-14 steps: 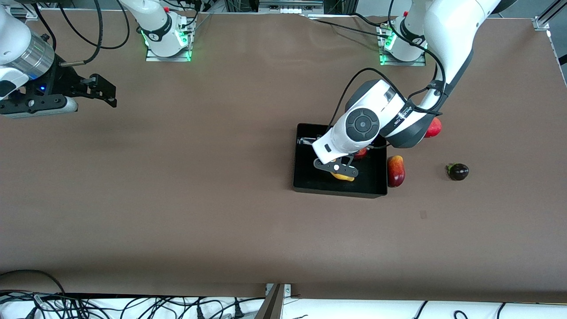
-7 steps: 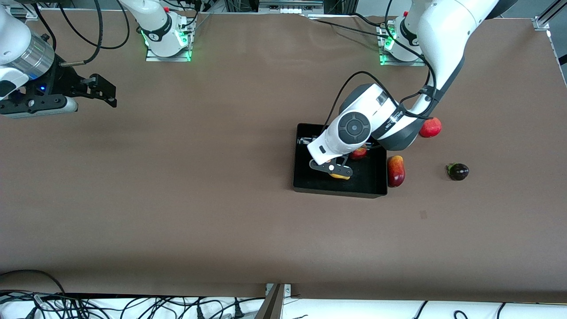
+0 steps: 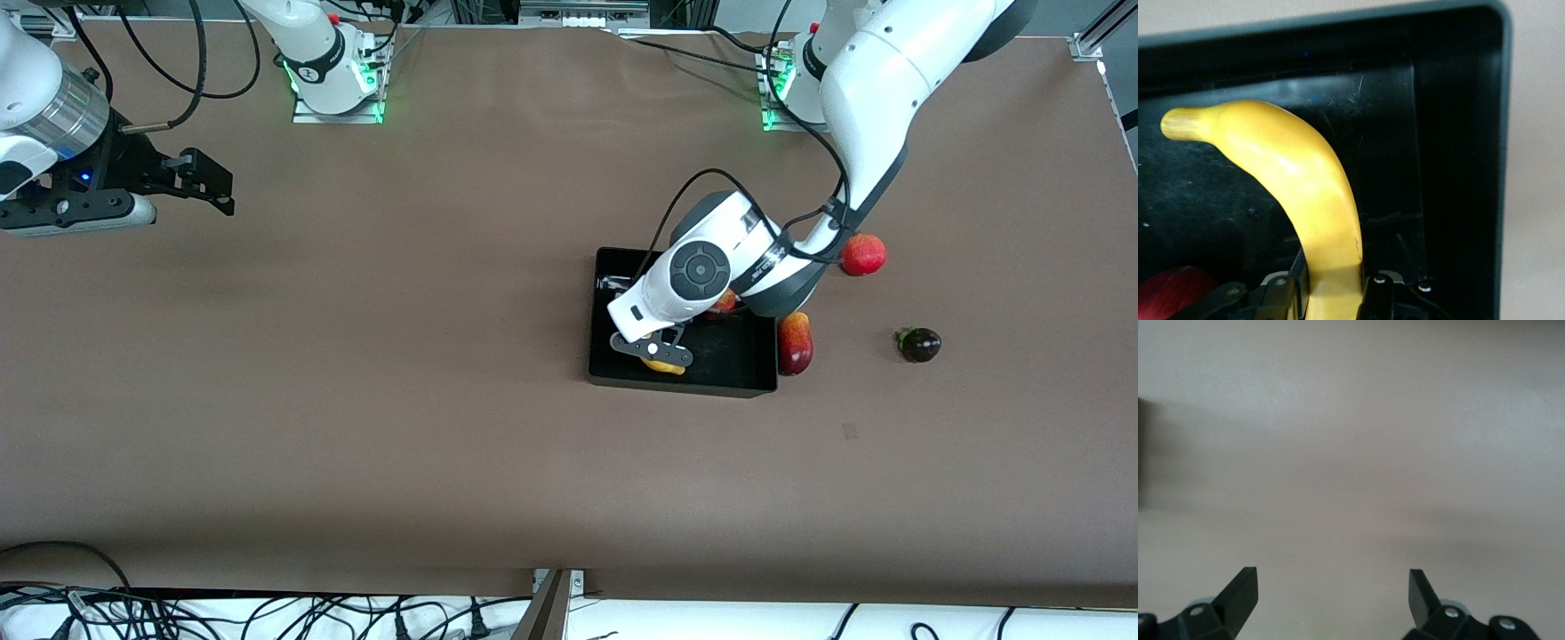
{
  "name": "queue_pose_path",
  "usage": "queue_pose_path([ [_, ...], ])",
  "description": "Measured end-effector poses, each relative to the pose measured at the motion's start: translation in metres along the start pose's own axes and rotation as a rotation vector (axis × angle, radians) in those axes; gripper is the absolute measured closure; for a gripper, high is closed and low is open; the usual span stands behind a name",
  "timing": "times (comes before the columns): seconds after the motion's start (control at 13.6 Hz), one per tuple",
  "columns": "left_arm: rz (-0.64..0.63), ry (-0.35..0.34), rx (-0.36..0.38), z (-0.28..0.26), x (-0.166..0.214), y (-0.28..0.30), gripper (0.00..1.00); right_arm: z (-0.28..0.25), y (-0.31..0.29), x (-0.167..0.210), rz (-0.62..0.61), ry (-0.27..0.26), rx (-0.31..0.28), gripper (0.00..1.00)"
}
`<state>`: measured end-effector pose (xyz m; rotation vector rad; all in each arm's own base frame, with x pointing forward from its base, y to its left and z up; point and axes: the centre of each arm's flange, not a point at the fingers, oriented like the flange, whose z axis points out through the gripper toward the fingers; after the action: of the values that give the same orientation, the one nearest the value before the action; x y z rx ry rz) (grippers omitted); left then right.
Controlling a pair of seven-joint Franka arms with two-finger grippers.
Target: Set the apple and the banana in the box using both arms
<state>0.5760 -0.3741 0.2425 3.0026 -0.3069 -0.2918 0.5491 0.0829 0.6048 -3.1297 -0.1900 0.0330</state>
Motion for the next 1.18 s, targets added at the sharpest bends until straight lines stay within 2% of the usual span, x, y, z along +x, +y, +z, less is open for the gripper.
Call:
queue_pose_path([
  [0.15,-0.012,-0.01,0.014,0.01,-0.001,0.0,0.66,0.0,0.0,0.0,0.0,0.0,0.0,0.0],
  [0.22,-0.031,-0.013,0.019,0.013,-0.003,0.003,0.6,0.0,0.0,0.0,0.0,0.0,0.0,0.0],
  [0.44,-0.047,0.012,0.067,0.008,-0.006,0.012,0.31,0.0,0.0,0.0,0.0,0.0,0.0,0.0],
  [0.66,-0.092,0.046,0.12,-0.058,-0.001,-0.01,0.01,0.0,0.0,0.0,0.0,0.0,0.0,0.0],
  [0.89,-0.174,0.105,0.158,-0.147,0.0,-0.067,0.0,0.0,0.0,0.0,0.0,0.0,0.0,0.0],
  [1.18,-0.172,0.081,0.201,-0.212,-0.008,-0.111,0.0,0.0,0.0,0.0,0.0,0.001,0.0,0.0],
])
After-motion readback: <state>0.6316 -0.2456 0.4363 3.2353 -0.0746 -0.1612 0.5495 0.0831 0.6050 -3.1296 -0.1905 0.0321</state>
